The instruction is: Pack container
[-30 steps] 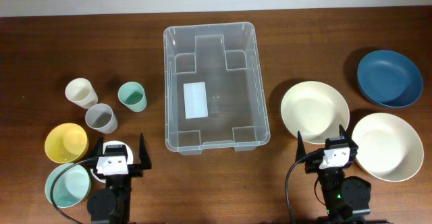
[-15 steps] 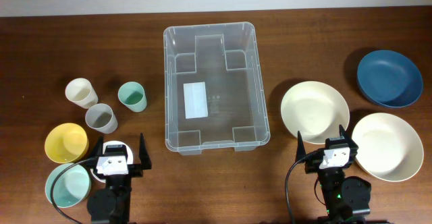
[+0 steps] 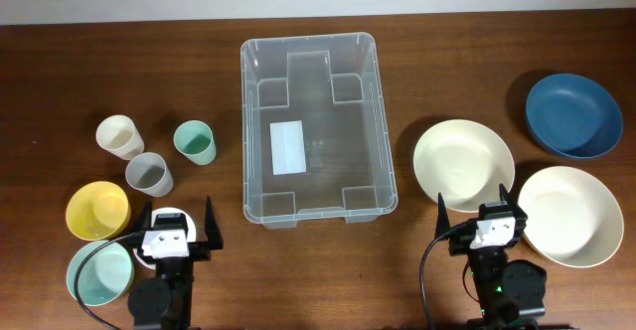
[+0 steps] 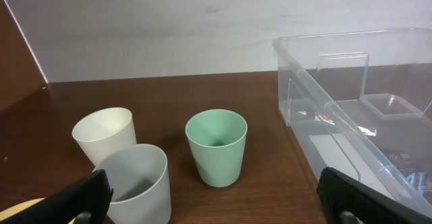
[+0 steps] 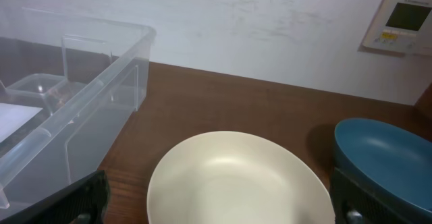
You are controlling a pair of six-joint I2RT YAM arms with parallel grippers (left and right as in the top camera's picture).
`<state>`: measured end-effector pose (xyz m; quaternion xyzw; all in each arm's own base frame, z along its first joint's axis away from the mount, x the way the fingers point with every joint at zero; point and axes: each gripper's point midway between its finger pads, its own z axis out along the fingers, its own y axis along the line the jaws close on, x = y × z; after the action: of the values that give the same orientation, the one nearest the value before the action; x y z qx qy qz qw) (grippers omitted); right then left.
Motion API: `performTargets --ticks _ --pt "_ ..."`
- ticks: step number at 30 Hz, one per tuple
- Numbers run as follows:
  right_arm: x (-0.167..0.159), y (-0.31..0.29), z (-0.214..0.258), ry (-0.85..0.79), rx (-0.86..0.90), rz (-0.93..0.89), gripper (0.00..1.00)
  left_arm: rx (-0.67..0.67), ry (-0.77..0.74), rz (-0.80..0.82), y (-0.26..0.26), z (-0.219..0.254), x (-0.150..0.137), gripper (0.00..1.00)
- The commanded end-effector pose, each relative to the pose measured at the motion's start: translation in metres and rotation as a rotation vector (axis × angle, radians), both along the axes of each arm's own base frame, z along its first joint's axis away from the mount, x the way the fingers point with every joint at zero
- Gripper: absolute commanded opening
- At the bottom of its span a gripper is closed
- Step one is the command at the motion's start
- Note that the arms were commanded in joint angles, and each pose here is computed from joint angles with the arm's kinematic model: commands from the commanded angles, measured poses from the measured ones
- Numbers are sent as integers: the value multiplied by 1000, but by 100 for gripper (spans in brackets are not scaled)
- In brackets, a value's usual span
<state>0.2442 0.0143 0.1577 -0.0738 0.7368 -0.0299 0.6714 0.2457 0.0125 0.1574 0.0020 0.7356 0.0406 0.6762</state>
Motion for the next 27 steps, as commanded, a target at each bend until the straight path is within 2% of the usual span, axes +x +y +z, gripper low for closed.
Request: performTargets --ticks 1,13,23,27 --pt "0 0 -2 -2 -7 -1 99 11 -2 -9 -1 -1 0 99" --pt "0 3 -2 -2 -4 13 99 11 -2 -9 -1 -1 0 99" --pt "-1 8 -5 50 309 12 99 3 -12 -4 0 1 0 99" --pt "-8 6 7 95 325 -8 98 -109 -82 0 -1 27 -2 99"
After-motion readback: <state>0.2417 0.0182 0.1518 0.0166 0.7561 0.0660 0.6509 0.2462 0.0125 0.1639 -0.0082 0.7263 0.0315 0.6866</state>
